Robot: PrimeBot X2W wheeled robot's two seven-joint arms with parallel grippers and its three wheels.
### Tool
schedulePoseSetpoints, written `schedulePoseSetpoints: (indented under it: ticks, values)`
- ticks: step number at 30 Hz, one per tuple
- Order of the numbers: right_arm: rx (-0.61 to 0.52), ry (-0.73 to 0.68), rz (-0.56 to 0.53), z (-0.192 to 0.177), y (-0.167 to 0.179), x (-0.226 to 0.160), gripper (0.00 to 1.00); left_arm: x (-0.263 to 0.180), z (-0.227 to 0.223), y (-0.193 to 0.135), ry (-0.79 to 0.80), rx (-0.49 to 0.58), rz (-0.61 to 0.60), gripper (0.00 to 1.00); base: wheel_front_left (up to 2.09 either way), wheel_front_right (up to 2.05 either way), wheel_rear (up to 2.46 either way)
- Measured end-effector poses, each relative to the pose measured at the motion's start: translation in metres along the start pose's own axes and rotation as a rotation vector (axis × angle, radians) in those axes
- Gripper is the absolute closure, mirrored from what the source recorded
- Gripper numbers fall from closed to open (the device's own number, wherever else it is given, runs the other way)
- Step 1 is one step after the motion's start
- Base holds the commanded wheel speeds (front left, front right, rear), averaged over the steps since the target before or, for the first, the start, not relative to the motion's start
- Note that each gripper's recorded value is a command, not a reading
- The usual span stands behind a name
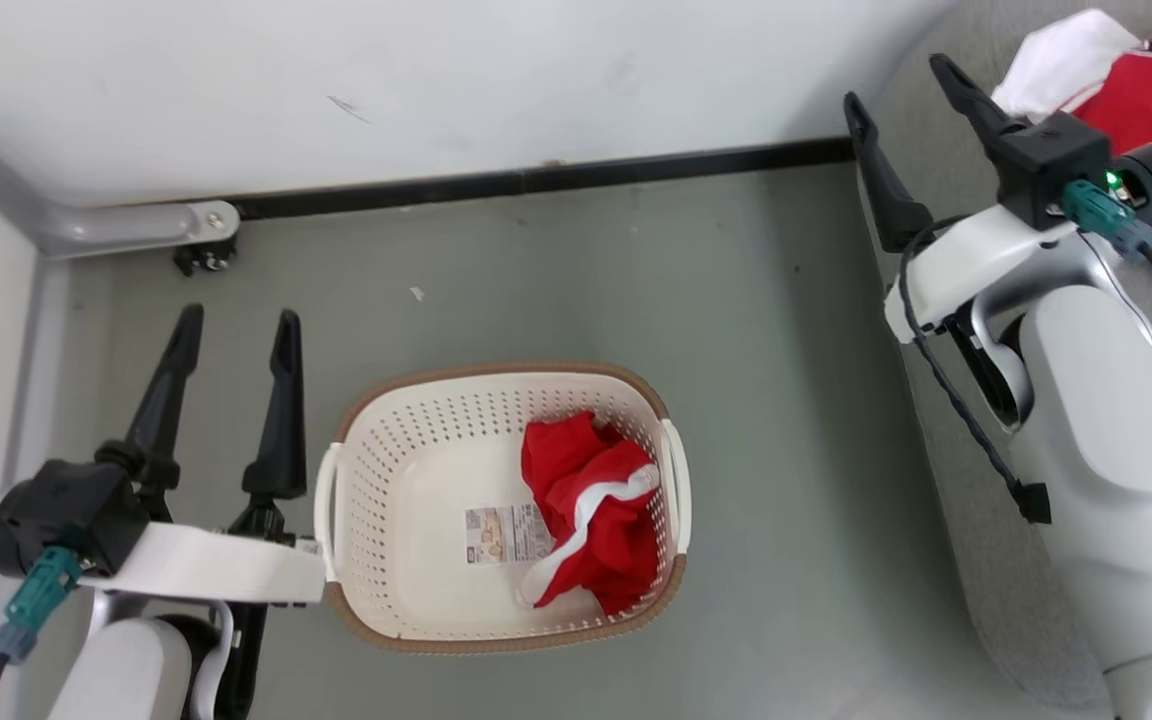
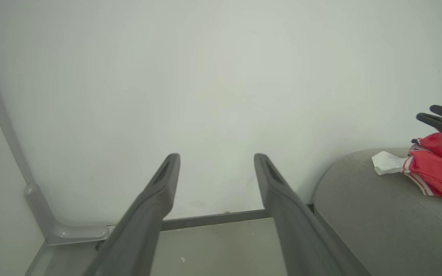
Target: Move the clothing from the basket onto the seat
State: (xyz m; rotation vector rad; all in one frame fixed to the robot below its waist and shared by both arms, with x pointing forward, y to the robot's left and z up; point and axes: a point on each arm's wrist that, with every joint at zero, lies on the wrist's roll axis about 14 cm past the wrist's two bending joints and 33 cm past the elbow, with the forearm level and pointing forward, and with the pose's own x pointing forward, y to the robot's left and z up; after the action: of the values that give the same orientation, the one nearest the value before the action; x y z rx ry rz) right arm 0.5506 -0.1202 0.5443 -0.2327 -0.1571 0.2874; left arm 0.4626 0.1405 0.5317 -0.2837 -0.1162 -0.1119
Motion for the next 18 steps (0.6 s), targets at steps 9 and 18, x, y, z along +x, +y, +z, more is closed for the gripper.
schedulePoseSetpoints:
  ticks: [9,18]
  values:
    - [0.096,-0.06,-0.086,0.018,-0.011,-0.028,0.0,-0.027,0.014,0.008,-0.036,0.019,0.014,0.0,0.0,0.0,0.0]
    - [0.109,-0.118,-0.089,0.04,-0.001,-0.05,0.0,-0.05,0.021,0.019,-0.046,0.05,0.042,0.0,0.0,0.0,0.0]
